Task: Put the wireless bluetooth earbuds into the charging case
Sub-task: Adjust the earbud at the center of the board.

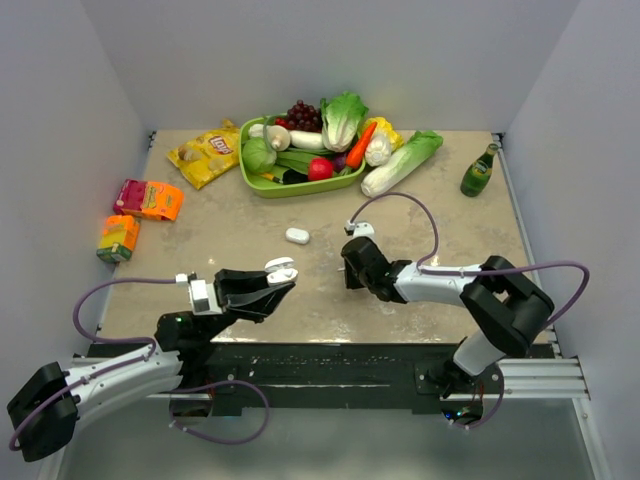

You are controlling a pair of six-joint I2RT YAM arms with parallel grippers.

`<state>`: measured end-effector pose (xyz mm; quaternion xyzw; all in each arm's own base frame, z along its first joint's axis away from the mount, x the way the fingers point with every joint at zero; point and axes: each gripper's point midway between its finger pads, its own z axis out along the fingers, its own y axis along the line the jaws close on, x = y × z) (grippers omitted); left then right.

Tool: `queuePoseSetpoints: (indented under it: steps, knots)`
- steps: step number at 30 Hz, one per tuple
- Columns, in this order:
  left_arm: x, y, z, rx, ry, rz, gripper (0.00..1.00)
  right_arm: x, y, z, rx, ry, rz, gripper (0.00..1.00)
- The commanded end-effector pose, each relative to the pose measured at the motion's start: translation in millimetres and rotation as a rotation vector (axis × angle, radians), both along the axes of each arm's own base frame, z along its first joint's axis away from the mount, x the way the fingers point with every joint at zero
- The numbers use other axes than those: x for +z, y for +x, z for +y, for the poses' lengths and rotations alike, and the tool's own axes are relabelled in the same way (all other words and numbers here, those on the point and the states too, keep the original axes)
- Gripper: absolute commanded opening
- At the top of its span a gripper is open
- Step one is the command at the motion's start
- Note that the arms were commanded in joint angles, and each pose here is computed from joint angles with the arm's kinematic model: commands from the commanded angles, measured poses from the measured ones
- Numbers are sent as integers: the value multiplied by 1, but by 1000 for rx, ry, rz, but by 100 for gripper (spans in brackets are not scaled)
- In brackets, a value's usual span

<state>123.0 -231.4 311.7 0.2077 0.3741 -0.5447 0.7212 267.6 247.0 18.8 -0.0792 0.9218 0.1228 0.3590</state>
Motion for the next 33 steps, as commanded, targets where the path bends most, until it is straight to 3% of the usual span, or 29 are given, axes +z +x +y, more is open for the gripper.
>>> queuePoseSetpoints:
  steps: [1, 7, 21, 33]
  knots:
    - [34, -25, 31, -12, -182, -133, 0, 3, 16, -2, -43, -25, -25, 0]
    - [34, -25, 32, -4, -183, -132, 0, -3, 21, -2, -46, -55, -28, 0]
    - [34, -25, 33, -2, -186, -132, 0, 5, 43, -13, -54, -178, -86, 17]
    - [26, -26, 33, -7, -178, -120, 0, 1, 52, -2, -28, -175, -80, 17]
